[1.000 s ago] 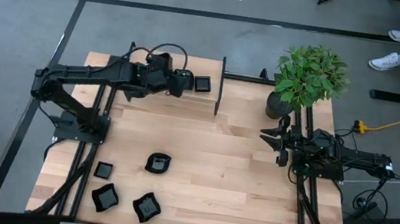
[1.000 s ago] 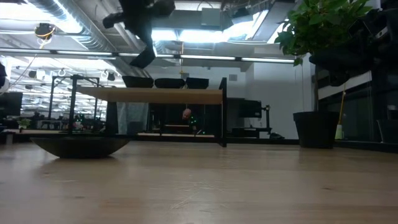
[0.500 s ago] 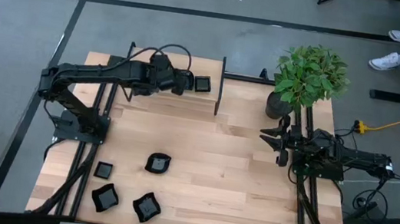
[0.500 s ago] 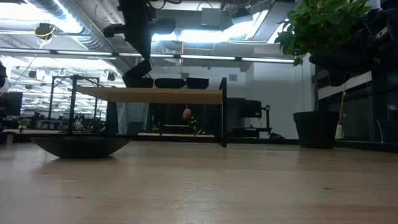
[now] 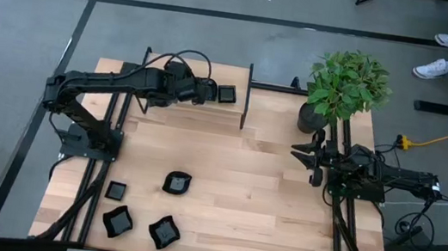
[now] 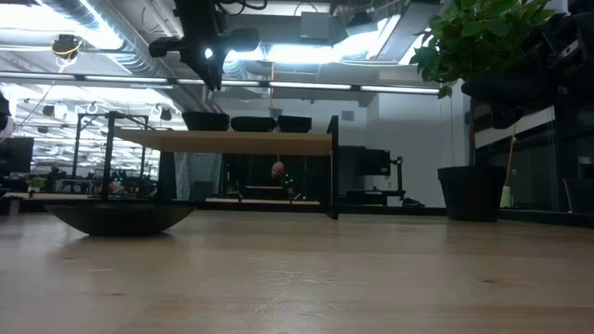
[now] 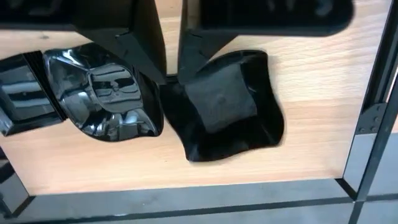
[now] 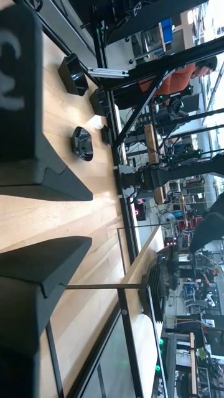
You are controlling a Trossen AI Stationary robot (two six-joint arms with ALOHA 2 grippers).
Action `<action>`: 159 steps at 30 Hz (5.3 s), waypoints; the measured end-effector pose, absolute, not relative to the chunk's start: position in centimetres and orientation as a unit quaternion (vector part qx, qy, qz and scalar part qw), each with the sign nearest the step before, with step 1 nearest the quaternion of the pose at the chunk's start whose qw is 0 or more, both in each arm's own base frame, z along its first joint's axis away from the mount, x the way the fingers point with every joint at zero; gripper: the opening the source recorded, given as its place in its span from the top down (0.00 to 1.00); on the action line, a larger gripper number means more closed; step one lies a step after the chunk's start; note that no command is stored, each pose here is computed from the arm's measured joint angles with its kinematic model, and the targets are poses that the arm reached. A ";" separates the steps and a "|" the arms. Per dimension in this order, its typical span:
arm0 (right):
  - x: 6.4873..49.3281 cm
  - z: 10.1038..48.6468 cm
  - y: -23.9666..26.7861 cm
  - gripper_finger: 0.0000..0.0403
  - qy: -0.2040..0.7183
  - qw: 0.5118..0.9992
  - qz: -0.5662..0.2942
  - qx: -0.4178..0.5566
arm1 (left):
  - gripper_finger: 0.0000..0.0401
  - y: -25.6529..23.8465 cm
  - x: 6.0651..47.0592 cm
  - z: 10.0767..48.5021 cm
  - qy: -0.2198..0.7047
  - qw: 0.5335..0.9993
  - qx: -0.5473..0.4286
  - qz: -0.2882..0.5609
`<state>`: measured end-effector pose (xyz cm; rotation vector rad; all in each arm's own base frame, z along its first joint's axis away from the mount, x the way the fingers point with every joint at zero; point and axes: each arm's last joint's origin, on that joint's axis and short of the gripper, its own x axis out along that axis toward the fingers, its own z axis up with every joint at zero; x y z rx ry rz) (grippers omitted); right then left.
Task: Pick & Place Mini shaped plates
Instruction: Stack the leaf shaped plate on top of the leaf shaped plates on the shelf
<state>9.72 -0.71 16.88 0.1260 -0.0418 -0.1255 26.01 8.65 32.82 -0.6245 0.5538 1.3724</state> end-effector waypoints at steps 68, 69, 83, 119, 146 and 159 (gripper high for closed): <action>9.7 16.9 -0.7 0.74 -0.021 0.996 -0.063 0.063 | 0.36 -4.0 29.1 28.5 0.409 0.329 -0.684 0.506; 9.7 16.9 -0.7 0.74 -0.021 0.996 -0.063 0.063 | 0.36 -4.4 29.0 28.5 0.408 0.323 -0.685 0.510; 9.7 16.9 -0.7 0.74 -0.020 0.996 -0.063 0.063 | 0.36 -10.1 30.0 26.1 0.504 0.420 -0.611 0.443; 9.7 16.9 -0.7 0.74 -0.020 0.996 -0.063 0.063 | 0.38 -10.5 34.5 16.8 0.630 0.621 -0.336 0.323; 9.7 16.9 -0.7 0.74 -0.020 0.996 -0.063 0.063 | 0.97 -10.2 34.9 15.3 0.563 0.575 -0.399 0.439; 9.7 16.9 -0.7 0.74 -0.020 0.996 -0.063 0.063 | 0.99 -9.1 34.9 18.0 0.529 0.579 -0.447 0.430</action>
